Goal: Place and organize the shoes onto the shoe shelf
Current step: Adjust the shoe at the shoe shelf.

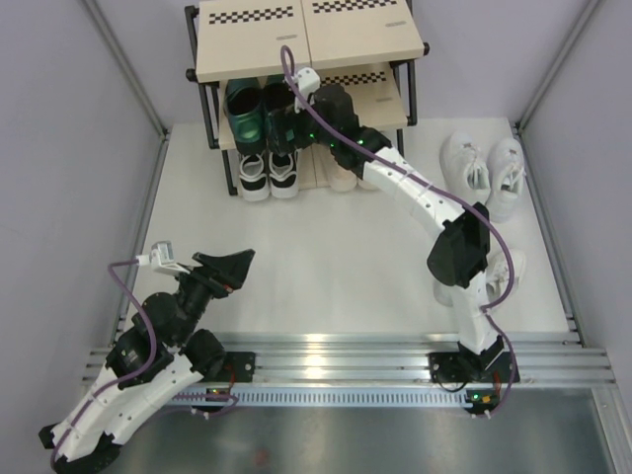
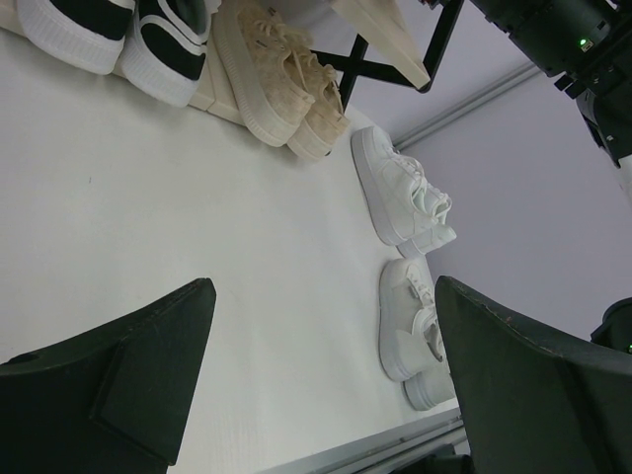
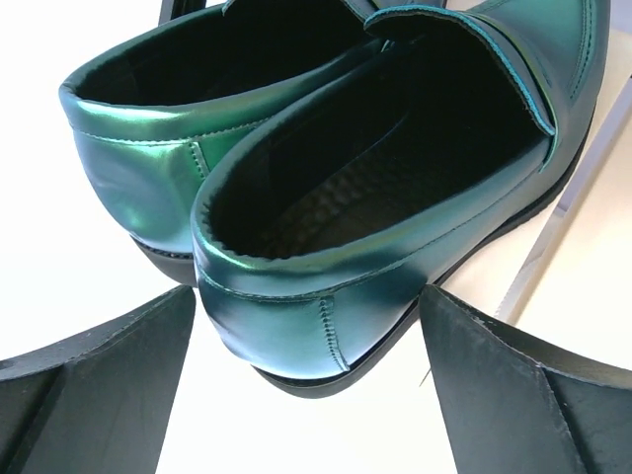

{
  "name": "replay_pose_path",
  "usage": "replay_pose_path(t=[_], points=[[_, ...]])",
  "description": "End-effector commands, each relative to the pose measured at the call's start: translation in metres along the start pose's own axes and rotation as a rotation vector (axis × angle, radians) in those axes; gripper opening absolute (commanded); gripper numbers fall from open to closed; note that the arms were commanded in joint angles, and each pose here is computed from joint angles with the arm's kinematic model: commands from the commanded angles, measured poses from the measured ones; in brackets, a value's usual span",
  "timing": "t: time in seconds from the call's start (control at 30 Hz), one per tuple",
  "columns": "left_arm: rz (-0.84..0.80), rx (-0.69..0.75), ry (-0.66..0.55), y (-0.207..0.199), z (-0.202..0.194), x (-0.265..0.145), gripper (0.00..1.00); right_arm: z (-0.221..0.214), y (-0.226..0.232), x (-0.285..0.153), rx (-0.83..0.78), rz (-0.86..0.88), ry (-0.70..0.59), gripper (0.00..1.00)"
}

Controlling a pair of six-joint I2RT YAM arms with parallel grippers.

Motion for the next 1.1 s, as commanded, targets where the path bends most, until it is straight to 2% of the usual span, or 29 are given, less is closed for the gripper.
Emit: replay_pose_path(t=[0.0, 0.2, 0.53, 0.67, 0.73, 0.8, 0.83, 0.9, 0.93, 0.97, 1.0, 1.07], points=[[-0.033, -0.013, -0.025, -0.007, 0.006, -0.001, 0.98, 0.065, 0.03, -0.027, -0.02, 0.071, -0.149, 0.95], [-0.041, -0.011, -0.023, -0.009, 0.007, -0.002, 0.98, 0.065, 0.021, -0.04, -0.126, 0.053, -0.127, 0.99], [-0.046, 0.066, -0.057, -0.014, 0.02, -0.005, 0.98, 0.084, 0.032, -0.092, -0.338, 0.218, -0.14, 0.99], [-0.032, 0.129, -0.044, -0.021, 0.024, -0.001, 0.98, 0.083, 0.046, -0.135, -0.449, 0.346, -0.141, 0.99], [-0.04, 0.166, -0.038, -0.03, 0.029, -0.001, 0.98, 0.058, 0.048, -0.15, -0.451, 0.424, -0.091, 0.99], [-0.028, 0.21, -0.008, -0.034, 0.026, 0.005, 0.98, 0.065, 0.049, -0.185, -0.479, 0.455, -0.135, 0.99], [-0.024, 0.244, 0.005, -0.038, 0.026, 0.009, 0.98, 0.041, 0.034, -0.189, -0.448, 0.436, -0.084, 0.99], [-0.019, 0.281, 0.024, -0.04, 0.024, 0.013, 0.98, 0.052, 0.018, -0.223, -0.43, 0.357, -0.129, 0.99], [-0.016, 0.305, 0.029, -0.042, 0.024, 0.014, 0.98, 0.03, -0.005, -0.23, -0.378, 0.31, -0.084, 0.99], [-0.009, 0.326, 0.049, -0.041, 0.02, 0.018, 0.98, 0.038, -0.013, -0.256, -0.385, 0.268, -0.116, 0.99], [-0.003, 0.346, 0.059, -0.04, 0.018, 0.021, 0.98, 0.012, -0.038, -0.267, -0.333, 0.219, -0.045, 0.99], [0.017, 0.374, 0.085, -0.037, 0.011, 0.027, 0.98, 0.0, -0.054, -0.298, -0.346, 0.154, -0.008, 0.99]])
Point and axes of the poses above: each gripper's point midway between its finger pads, its own x axis out along the fingers, its own y axis along the line the jaws close on, z = x × y, the point moved 1 cm from there along -x, back along the fingers, and after that the axes turned 4 degrees about -x, right-handed, at the moved point
